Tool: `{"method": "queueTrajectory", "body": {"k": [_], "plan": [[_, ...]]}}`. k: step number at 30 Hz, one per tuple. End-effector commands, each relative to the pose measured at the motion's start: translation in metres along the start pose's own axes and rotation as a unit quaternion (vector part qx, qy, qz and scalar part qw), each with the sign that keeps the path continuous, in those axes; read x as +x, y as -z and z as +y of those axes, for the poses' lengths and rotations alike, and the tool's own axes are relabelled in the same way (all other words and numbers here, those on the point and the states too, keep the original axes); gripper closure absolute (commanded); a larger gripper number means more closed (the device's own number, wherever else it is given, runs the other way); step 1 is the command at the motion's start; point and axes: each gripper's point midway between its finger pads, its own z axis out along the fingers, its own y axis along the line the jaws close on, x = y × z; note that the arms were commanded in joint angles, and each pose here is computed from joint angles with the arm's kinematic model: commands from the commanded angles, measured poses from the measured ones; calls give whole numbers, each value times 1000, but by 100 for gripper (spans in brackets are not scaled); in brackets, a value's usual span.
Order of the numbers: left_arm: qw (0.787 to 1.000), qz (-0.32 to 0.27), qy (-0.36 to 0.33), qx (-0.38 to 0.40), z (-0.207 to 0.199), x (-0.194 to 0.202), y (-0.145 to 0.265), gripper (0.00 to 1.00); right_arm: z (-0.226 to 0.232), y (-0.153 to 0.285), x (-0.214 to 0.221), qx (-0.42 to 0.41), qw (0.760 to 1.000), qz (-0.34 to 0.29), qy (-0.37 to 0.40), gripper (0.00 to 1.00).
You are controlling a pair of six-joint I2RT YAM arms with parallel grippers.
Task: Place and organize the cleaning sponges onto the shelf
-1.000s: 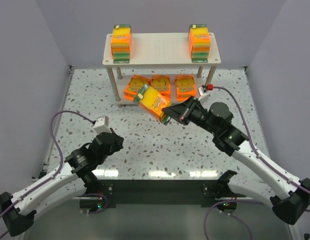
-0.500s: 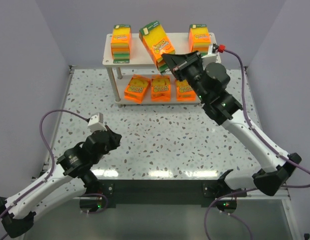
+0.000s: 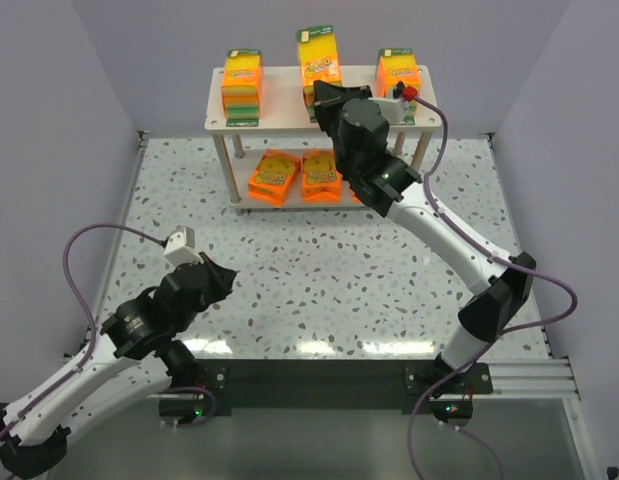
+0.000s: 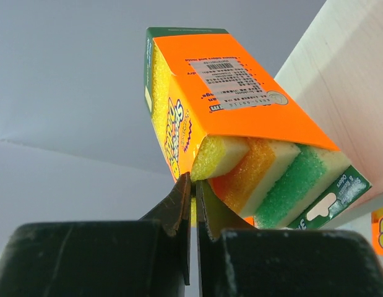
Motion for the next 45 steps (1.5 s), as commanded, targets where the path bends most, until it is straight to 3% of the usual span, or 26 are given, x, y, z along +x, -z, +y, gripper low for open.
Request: {"method": "queueTrajectory", "body": {"k": [1,9,17,18,19,23,24,27,32,37,38,40,45], "plan": [[1000,-17,18,-4,0,-13,9,100,11,-9,-32,12,996,-88,-29,100],[999,-25,29,-7,6,-17,15,100,-16,-30,-8,47,995,-91,-20,100],[999,-28,37,-14,14,-15,18,100,-24,-32,-10,59,993,-104,-22,100],[999,-30,38,-14,15,-16,18,100,-24,-32,-10,59,993,-103,-22,97],[999,-30,38,-14,15,-15,18,100,-23,-32,-11,58,993,-103,-25,84],[999,-30,39,-13,14,-16,18,100,-17,-33,-9,44,994,-93,-27,59],[999,-31,40,-13,15,-16,18,100,-18,-35,-10,43,994,-92,-28,48],[999,-31,41,-15,16,-16,18,100,-9,-34,-10,28,996,-84,-29,31],[999,-33,41,-3,10,-17,18,100,25,-13,-23,-34,997,-62,-35,23],[997,-54,0,48,-15,-27,10,100,42,45,-34,-112,994,14,-2,23],[998,-50,-14,46,-16,-23,3,99,14,53,-21,-97,994,43,27,23],[996,-66,-30,55,-26,-27,-7,91,17,87,-23,-129,986,92,55,22],[990,-74,-115,30,-36,-19,-51,62,-85,144,18,-68,951,246,174,21]]}}
